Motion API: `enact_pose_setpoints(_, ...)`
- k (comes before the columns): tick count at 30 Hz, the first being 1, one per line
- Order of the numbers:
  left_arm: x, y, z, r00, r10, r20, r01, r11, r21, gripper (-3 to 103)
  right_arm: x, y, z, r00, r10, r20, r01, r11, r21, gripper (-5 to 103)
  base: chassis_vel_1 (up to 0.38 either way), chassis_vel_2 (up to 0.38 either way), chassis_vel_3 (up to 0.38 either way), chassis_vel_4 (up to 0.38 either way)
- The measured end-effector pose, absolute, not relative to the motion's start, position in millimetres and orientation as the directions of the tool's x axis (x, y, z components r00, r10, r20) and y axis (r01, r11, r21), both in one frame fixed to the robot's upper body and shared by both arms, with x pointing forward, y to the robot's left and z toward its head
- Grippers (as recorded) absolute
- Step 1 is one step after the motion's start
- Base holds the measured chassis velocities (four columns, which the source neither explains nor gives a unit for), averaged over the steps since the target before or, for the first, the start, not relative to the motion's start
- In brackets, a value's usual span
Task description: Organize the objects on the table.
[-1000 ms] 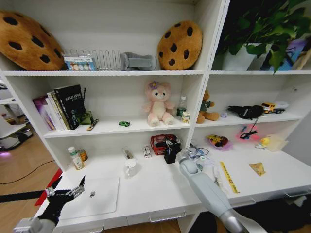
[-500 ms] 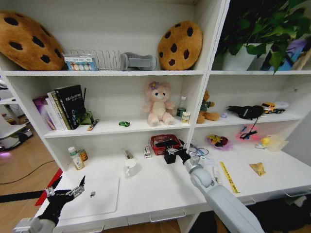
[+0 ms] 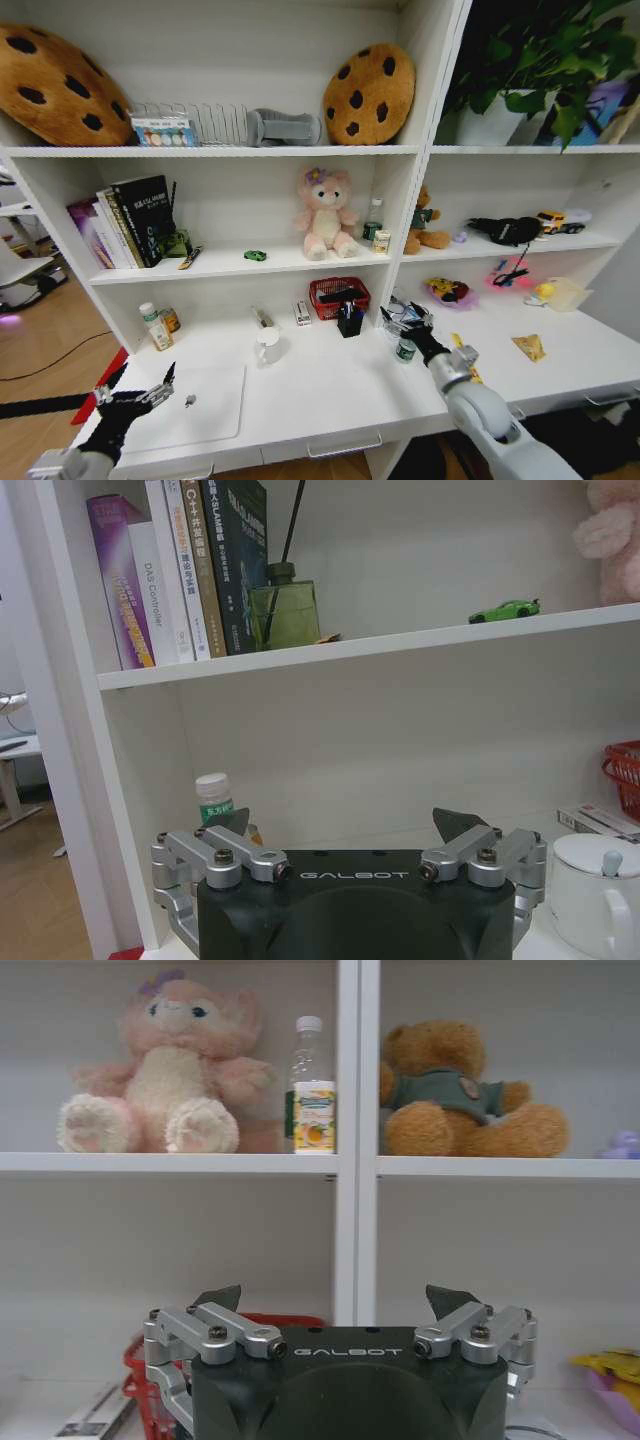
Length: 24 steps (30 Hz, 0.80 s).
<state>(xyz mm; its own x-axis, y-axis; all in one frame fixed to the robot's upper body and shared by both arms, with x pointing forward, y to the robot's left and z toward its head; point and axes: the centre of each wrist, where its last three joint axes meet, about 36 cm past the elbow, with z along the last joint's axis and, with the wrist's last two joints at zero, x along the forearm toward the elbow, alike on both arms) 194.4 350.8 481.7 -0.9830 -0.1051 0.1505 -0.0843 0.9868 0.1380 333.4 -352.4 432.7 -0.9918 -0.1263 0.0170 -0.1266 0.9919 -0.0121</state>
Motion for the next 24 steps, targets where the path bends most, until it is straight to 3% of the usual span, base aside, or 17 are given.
enact_pose_setpoints(8, 194.5, 350.8, 481.7, -0.983, -0.105, 0.150, -0.084, 0.987, 0.138, 100, 284.0, -393.7, 419.4, -0.990, -0.128, -0.052, -0.129, 0.991, 0.019, 100, 0.000, 0.000, 0.000, 0.000)
enact_pose_setpoints(16, 194.5, 350.8, 481.7, -0.983, -0.105, 0.150, -0.084, 0.987, 0.138, 100, 275.9, -382.0, 412.1, -0.996, -0.056, -0.071, -0.056, 0.998, -0.002, 100, 0.000, 0.000, 0.000, 0.000)
enact_pose_setpoints(24, 194.4, 350.8, 481.7, -0.983, -0.105, 0.151, -0.084, 0.987, 0.138, 100, 260.9, -358.7, 403.6, -0.996, 0.078, 0.047, 0.078, 0.997, 0.008, 100, 0.000, 0.000, 0.000, 0.000)
